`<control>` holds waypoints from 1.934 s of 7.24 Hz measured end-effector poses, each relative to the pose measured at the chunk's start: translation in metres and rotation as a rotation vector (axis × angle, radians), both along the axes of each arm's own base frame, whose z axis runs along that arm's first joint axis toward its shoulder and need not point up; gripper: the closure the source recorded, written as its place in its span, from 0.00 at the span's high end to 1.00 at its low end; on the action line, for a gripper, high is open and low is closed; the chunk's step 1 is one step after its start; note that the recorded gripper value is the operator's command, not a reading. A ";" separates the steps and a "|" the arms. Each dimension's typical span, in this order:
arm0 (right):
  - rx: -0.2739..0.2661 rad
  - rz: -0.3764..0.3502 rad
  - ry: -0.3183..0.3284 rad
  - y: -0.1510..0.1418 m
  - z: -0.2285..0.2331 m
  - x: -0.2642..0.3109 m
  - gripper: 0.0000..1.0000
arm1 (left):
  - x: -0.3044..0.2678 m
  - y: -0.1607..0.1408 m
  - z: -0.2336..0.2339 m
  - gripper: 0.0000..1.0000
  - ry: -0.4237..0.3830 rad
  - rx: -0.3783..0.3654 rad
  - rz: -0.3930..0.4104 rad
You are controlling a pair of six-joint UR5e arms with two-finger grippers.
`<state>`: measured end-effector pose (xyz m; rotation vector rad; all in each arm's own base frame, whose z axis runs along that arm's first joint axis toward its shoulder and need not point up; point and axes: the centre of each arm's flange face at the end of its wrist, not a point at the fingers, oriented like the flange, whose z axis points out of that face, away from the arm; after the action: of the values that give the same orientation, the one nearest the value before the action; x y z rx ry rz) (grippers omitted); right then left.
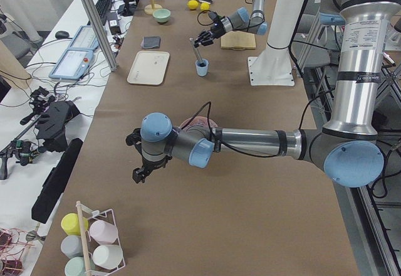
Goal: Mash ice and strawberries in cup
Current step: 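Lower the muddler into the light-blue cup and press down on the contents, then lift the muddler out of the cup with the right gripper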
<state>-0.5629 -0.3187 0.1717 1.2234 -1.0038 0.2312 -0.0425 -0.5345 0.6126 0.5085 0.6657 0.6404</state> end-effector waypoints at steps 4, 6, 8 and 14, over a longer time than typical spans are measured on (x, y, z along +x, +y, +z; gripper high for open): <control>0.024 -0.026 -0.061 0.003 -0.023 0.024 0.00 | 0.001 0.000 -0.002 0.97 0.000 0.005 0.001; 0.044 -0.059 -0.082 -0.010 -0.027 0.054 0.00 | 0.001 0.001 -0.004 0.97 0.001 0.013 0.000; 0.059 -0.111 -0.094 -0.050 -0.022 0.094 0.00 | 0.000 0.007 0.001 0.97 0.001 0.021 -0.001; -0.213 -0.317 -0.080 -0.193 0.103 0.250 0.00 | 0.000 -0.007 -0.027 0.97 0.013 0.084 0.003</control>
<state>-0.3128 -0.5121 0.2749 0.8542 -1.1946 0.1352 -0.0423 -0.5415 0.5853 0.5905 0.6535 0.6706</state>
